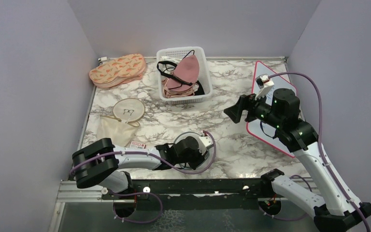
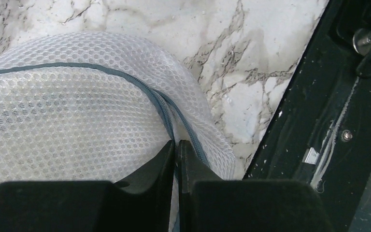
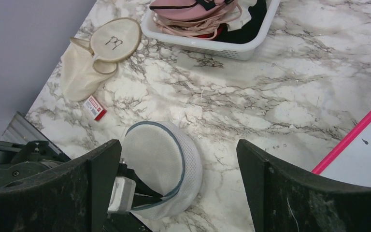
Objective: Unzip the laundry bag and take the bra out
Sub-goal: Close the laundry bag at the center of the board, then reset both arms
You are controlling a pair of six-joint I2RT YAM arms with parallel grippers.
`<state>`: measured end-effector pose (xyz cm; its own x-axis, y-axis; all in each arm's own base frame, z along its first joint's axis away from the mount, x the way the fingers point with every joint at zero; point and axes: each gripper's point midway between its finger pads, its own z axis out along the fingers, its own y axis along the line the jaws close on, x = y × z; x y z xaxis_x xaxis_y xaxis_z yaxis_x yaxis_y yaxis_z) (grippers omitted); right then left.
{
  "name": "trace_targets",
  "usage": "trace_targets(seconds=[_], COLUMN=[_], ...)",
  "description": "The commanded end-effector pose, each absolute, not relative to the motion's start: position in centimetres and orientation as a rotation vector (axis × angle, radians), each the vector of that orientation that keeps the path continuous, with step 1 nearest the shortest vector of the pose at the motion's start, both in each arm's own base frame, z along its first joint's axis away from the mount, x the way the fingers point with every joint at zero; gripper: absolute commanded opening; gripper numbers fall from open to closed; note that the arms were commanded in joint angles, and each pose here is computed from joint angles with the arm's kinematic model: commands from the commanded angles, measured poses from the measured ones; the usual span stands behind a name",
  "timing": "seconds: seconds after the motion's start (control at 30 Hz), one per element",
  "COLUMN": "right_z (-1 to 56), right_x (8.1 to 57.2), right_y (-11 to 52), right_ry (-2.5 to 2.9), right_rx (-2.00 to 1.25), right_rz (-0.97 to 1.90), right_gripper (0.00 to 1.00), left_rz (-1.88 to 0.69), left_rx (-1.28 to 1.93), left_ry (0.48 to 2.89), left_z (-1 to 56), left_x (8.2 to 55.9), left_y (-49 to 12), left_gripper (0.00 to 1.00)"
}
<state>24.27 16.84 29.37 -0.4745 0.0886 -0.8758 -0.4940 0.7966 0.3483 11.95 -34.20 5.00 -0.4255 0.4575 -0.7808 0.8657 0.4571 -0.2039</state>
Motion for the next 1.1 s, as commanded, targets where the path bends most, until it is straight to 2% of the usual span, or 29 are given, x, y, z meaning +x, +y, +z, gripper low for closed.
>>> trace_targets(seconds=[0.0,0.13,0.23,0.47,0.67,0.73,0.87,1.07], right_z=[31.0,31.1,31.0,30.9,30.9,31.1,32.4,37.5], right_x=[24.0,23.9,24.0,24.0,23.7,23.5,23.3,22.9], right_y=[15.8,15.5,15.5,15.6,15.5,15.4,14.7,11.2], right_ry=[1.918,1.912,1.913,1.906,1.899,1.888,1.847,1.686], right_rx=[-0.291,-0.29,-0.294,-0.314,-0.348,-0.364,-0.361,-0.227], right_rz=[0.654,0.64,0.639,0.635,0.627,0.616,0.583,0.444], right_gripper=[0.88,0.89,0.89,0.94,1.0,1.0,1.0,1.0], left_rz=[-0.726,-0.637,-0.642,-0.716,-0.715,-0.671,-0.443,-0.138], left_rx=[1.04,1.032,0.991,0.863,0.558,0.433,0.106,-0.085], left_ry=[2.07,2.105,2.066,2.009,1.984,1.938,1.839,1.583], left_z=[6.3,7.1,9.3,13.7,17.5,20.2,26.5,38.3], left_x=[13.8,14.4,15.0,17.1,22.2,24.6,29.4,28.7], left_y=[-34.4,-32.8,-32.0,-29.5,-24.7,-22.2,-14.8,-6.9], left_gripper=[0.08,0.42,0.57,0.74,0.89,0.93,0.95,0.99])
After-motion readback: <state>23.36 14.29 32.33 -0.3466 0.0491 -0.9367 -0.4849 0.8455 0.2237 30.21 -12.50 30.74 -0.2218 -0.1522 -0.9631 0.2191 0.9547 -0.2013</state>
